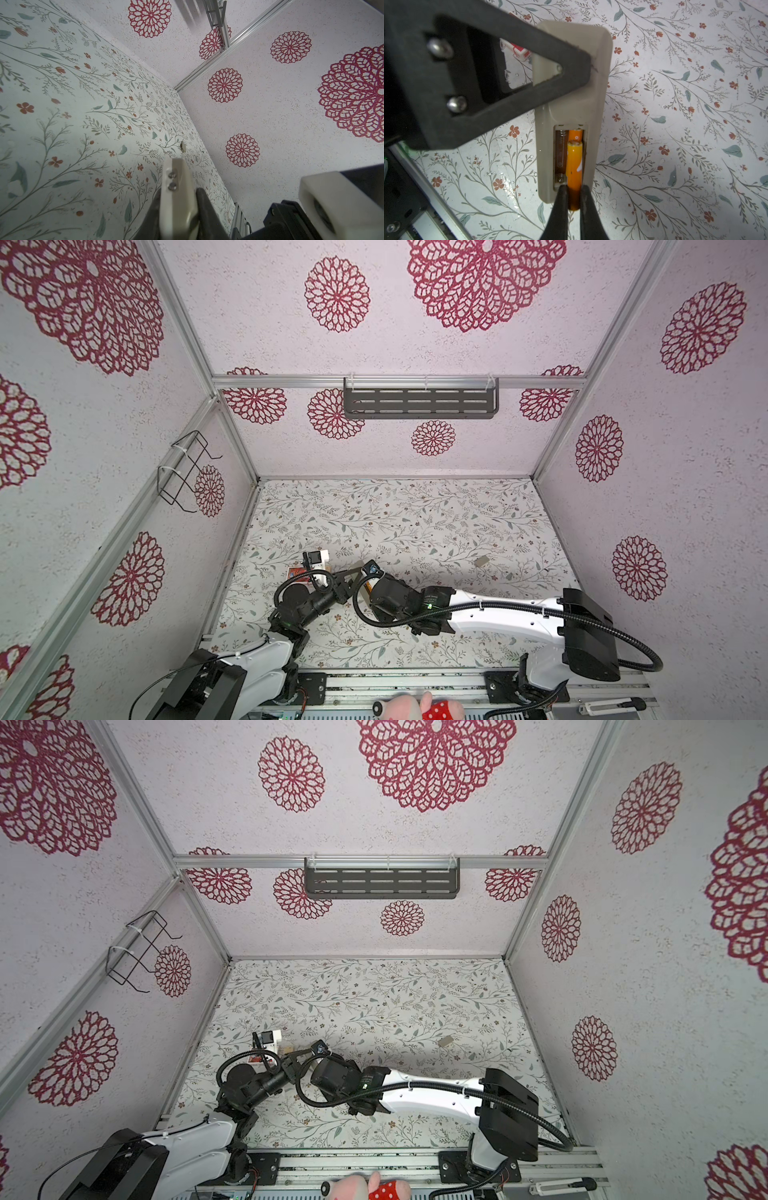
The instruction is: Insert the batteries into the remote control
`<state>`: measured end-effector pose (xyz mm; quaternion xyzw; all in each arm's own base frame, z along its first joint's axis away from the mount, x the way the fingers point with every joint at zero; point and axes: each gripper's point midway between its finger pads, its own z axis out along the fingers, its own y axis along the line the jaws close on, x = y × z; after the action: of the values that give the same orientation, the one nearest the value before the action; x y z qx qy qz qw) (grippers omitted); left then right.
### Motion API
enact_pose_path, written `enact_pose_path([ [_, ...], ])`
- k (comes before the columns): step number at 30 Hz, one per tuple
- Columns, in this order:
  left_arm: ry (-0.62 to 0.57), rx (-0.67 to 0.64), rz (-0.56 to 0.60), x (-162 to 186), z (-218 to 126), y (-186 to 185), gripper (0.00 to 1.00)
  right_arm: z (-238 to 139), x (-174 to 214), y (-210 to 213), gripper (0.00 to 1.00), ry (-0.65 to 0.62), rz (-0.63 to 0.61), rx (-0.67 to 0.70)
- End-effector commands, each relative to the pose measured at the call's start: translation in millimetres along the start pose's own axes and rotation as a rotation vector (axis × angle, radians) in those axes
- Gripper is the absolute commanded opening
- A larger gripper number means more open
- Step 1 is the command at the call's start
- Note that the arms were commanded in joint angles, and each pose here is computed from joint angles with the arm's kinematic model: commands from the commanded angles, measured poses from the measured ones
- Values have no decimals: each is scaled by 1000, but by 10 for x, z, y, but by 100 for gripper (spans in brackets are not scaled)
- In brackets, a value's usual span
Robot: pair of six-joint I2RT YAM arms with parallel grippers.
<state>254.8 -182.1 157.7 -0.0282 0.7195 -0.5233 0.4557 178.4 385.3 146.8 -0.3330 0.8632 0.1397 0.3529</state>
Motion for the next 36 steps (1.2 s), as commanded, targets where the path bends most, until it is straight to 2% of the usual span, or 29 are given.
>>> enact_pose_path([
  [1,-26,66,34,-85,17,-177,0,-7,-129,57,0,-24,12,-25],
  [23,-4,103,35,-44,44,-250,0,66,-134,33,0,0,37,-26],
  [27,-2,113,27,-40,52,-261,0,78,-127,49,5,6,35,-29],
  [36,-42,131,-67,-70,62,-261,0,48,-155,13,5,28,47,-9],
])
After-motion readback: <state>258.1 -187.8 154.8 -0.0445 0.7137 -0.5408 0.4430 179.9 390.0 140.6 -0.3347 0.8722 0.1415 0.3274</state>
